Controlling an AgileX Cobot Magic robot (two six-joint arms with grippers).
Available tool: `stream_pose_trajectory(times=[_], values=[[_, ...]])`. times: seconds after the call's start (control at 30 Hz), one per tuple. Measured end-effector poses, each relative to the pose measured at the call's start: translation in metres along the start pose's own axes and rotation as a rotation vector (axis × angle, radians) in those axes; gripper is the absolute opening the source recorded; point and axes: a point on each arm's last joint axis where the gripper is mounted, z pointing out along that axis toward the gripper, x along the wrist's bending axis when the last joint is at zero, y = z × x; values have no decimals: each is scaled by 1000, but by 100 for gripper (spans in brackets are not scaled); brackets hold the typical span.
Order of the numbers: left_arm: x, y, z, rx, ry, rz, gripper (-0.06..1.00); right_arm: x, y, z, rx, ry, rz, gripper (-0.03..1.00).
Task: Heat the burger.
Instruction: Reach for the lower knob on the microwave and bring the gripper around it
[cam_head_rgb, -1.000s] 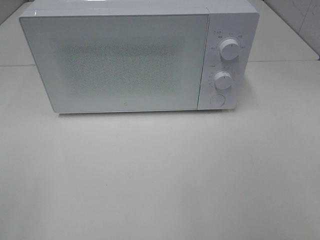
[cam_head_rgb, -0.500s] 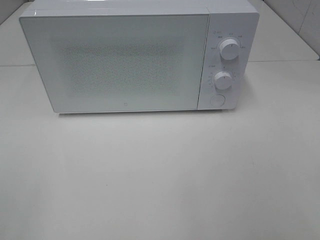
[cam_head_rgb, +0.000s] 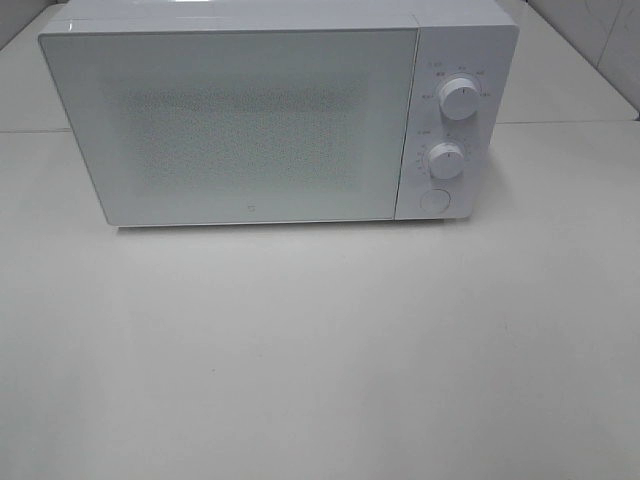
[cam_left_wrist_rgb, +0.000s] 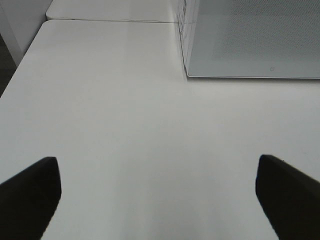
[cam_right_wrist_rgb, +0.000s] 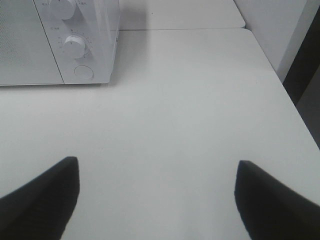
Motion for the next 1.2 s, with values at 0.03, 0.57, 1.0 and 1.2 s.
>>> stream_pose_trajectory(times=[0.03, 0.57, 1.0, 1.2], values=[[0, 0, 0, 0, 0, 0, 97, 0, 0, 0, 0, 0, 0, 76], [0, 0, 0, 0, 0, 0, 97, 0, 0, 0, 0, 0, 0, 76], [0, 0, 0, 0, 0, 0, 97, 0, 0, 0, 0, 0, 0, 76], [0, 0, 0, 0, 0, 0, 97, 0, 3, -2, -29, 2, 1, 77]])
